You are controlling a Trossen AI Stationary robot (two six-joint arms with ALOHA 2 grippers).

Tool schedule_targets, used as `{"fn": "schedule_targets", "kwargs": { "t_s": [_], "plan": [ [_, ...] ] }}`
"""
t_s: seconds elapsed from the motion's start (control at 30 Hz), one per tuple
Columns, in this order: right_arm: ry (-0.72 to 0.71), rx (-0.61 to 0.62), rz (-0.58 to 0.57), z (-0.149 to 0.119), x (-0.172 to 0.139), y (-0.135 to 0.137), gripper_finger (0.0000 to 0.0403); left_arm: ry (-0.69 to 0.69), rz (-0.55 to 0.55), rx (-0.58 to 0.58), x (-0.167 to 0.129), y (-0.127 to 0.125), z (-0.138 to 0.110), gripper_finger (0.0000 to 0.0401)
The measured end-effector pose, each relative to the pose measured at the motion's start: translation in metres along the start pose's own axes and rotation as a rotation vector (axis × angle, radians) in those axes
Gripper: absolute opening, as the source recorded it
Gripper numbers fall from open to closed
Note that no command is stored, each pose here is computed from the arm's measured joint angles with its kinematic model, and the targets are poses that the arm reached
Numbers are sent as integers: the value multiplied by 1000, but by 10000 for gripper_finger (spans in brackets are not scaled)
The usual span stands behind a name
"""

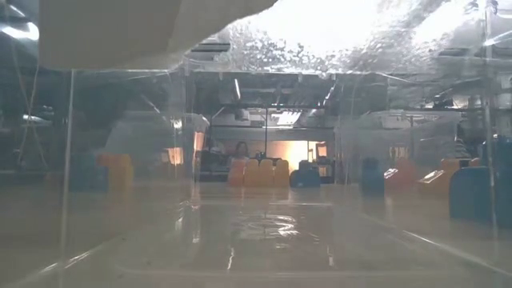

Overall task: Sort blocks
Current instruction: Put the orange game piece into the top right transparent bin

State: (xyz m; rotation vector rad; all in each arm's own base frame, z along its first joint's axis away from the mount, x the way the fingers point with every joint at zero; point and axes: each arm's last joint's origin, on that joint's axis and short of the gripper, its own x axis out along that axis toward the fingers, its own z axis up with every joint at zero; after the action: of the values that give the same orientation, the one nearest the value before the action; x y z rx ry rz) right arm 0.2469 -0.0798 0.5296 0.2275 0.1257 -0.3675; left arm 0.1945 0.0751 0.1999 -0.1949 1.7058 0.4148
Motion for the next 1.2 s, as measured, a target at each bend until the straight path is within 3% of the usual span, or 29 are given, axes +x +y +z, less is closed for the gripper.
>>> {"fn": "schedule_targets", "kwargs": {
  "t_s": [0.5, 0.97, 1.1, 1.2],
  "plan": [
    [0, 0, 0, 0, 0, 0, 330, -27, -3, -27, 9, -1, 0, 246],
    [3, 0, -1, 0, 0, 0, 330, -90, -60, 156, -15, -4, 3, 241],
    [12, -1, -3, -1, 0, 0, 330, -108, 59, 173, -21, -13, -8, 194],
    [17, -1, -4, -2, 0, 0, 330, -181, 88, 147, -24, -21, -16, 106]
  ]
}}
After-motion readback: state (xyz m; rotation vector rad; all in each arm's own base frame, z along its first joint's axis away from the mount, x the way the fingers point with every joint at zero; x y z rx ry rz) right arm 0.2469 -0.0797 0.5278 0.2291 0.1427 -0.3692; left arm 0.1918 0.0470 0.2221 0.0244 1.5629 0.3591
